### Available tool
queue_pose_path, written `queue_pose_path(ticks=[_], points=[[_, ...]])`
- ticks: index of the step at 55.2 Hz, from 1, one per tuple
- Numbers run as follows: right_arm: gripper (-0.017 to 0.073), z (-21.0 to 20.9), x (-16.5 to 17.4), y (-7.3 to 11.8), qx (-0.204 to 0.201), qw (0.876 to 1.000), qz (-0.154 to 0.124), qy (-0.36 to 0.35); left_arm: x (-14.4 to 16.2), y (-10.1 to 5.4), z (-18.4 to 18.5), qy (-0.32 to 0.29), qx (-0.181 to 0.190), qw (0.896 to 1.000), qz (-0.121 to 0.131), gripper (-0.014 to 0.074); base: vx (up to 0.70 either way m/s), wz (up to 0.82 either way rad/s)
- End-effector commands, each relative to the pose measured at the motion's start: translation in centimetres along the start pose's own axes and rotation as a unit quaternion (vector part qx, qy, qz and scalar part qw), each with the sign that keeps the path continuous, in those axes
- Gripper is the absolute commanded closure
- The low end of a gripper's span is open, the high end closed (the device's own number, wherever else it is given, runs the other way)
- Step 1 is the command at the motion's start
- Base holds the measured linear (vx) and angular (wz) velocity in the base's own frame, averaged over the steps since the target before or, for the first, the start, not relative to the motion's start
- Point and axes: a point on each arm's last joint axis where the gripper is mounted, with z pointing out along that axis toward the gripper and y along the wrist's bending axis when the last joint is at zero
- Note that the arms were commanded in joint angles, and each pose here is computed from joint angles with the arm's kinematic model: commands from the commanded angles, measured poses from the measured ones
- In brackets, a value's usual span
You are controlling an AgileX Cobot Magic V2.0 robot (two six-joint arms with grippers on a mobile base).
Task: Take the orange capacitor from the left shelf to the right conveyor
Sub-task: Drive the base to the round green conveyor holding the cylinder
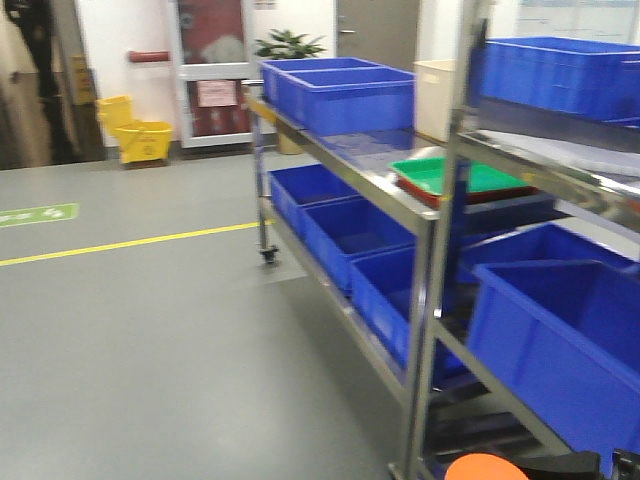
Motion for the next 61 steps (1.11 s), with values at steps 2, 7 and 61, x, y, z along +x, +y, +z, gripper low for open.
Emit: queue_pose_path(ticks=[2, 7, 61], points=[[0.0197, -0.22, -1.29, 0.11, -0.002, 1.000, 0.006, -0.030, 0.29, 0.04, -0.03, -0.031, 0.001, 1.000, -0.007, 0.0599, 0.03, 0.54], [0.0197, -0.22, -1.29, 0.09, -0.001, 1.000, 0.006, -0.030, 0.29, 0.04, -0.03, -0.031, 0.001, 1.000, -0.007, 0.0599, 0.05, 0.53], [0.0197, -0.22, -1.30, 0.34, -0.014, 0.999, 0.005, -0.030, 0.29, 0.04, -0.03, -0.031, 0.001, 1.000, -0.007, 0.0599, 0.14, 0.62]])
